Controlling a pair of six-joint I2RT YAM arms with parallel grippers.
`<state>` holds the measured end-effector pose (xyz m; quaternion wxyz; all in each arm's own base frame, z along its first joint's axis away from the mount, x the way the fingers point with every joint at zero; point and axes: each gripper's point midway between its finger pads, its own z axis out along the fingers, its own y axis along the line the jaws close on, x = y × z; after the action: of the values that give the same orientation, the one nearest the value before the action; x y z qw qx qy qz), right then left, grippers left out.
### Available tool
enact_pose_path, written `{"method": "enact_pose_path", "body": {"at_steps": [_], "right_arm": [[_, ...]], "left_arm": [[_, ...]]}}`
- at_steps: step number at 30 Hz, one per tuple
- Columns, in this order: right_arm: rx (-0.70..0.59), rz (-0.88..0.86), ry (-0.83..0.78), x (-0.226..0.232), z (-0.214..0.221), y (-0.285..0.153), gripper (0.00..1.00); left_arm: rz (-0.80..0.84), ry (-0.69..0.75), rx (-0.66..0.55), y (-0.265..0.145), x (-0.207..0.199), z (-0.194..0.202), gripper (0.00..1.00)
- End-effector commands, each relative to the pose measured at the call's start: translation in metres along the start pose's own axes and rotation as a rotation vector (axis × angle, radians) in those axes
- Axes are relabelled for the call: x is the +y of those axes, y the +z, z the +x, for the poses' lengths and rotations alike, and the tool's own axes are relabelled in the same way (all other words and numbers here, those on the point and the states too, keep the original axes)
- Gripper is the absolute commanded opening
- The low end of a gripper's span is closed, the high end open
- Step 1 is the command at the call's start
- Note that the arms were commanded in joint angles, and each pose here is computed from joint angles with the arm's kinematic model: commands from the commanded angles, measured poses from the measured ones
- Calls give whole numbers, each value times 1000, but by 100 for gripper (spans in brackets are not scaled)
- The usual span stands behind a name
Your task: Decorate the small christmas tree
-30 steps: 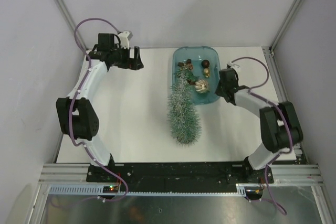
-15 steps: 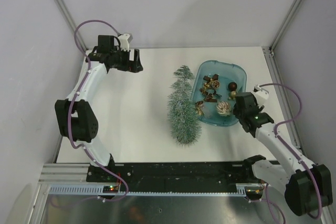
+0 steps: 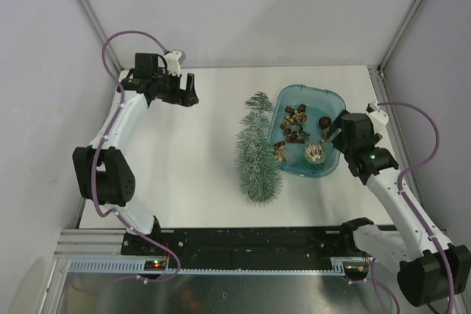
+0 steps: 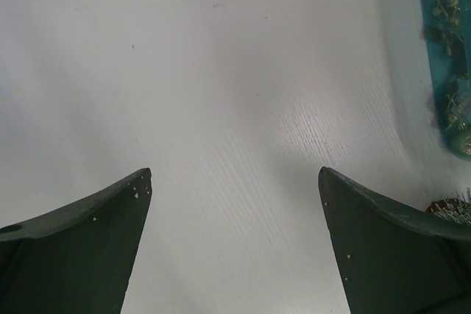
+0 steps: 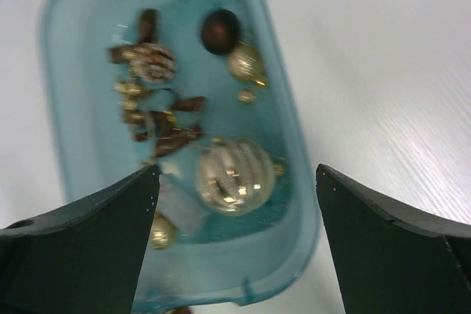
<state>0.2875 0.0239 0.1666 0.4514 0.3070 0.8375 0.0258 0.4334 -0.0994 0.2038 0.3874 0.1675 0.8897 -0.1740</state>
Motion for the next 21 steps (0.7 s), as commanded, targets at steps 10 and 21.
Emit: {"method": "enact_pose_path", "body": {"at_steps": [10,21], "right_arm": [[166,-429,88,137,23,-37,88],[296,-390,128,163,70,26,83]], "left_arm": [[-25,72,-27,-14,-1,-4,100],[-46,80,-30,-18,1,-4,100]]}}
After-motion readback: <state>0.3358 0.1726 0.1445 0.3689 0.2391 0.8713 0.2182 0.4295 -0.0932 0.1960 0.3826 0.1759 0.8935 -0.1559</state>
